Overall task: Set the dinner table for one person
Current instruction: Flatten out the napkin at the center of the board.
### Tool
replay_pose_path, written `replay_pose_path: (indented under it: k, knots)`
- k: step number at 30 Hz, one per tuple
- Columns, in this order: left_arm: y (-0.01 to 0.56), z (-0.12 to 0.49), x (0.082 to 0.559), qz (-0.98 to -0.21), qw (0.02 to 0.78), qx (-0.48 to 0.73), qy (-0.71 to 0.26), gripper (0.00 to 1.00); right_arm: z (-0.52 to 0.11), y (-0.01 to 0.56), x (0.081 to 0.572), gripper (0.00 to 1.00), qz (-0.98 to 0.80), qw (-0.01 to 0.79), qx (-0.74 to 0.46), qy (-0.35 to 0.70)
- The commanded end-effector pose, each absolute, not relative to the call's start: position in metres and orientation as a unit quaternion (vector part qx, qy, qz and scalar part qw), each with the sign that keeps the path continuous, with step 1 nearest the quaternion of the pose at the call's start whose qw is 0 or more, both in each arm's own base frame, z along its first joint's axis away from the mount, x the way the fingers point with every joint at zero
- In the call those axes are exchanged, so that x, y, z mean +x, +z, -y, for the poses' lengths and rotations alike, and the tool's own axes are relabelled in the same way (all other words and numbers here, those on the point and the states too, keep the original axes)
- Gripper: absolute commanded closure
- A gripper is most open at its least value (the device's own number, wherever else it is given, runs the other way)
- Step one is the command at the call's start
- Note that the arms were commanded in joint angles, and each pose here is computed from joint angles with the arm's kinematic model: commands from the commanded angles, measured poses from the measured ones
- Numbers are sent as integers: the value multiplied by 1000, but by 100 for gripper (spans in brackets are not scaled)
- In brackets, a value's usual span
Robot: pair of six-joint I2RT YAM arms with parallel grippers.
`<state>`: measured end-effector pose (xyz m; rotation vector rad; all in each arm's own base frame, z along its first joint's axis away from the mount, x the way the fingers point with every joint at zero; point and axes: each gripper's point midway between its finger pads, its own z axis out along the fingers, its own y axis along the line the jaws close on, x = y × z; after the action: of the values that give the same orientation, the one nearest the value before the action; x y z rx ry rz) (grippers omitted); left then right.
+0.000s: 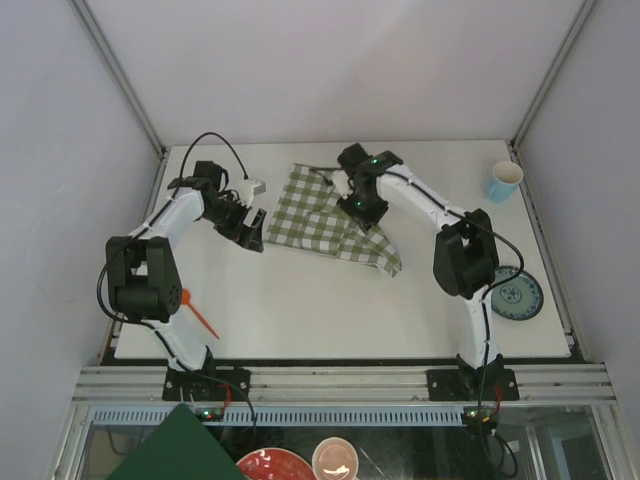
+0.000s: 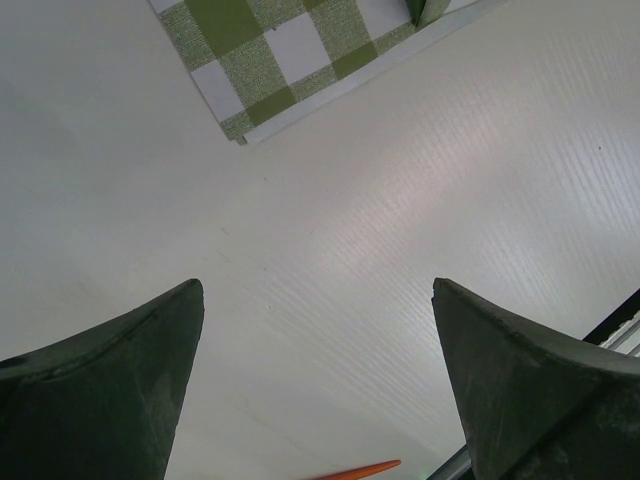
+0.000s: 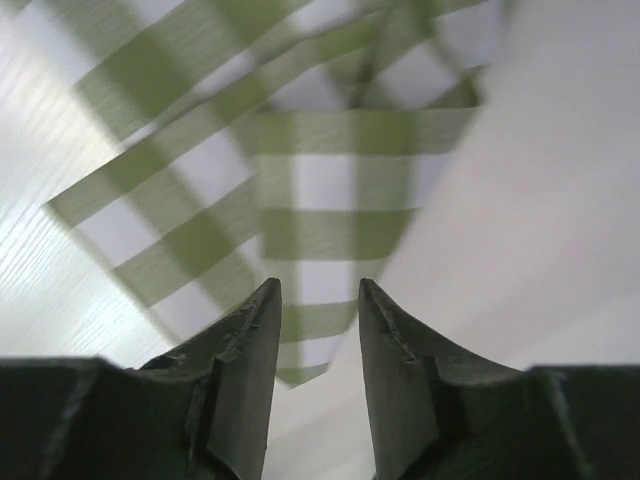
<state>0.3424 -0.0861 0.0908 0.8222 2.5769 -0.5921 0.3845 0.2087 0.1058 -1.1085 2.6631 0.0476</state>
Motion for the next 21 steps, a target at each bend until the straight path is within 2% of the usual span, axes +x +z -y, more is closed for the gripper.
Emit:
replay_pose_path:
  k: [1, 9, 14, 21]
  knots:
    - [100, 85, 342, -907, 207, 300, -209, 0, -242, 147, 362, 62, -872, 223, -434, -29]
    - [100, 84, 343, -907, 208, 301, -207, 0, -261, 116, 323, 59, -843, 213, -486, -91]
    - [104, 85, 342, -905, 213, 303, -209, 0, -259, 96, 331, 58, -829, 212, -500, -130]
    - [103, 84, 341, -905, 212, 303, -209, 0, -270, 98, 325, 52, -820, 208, -511, -154]
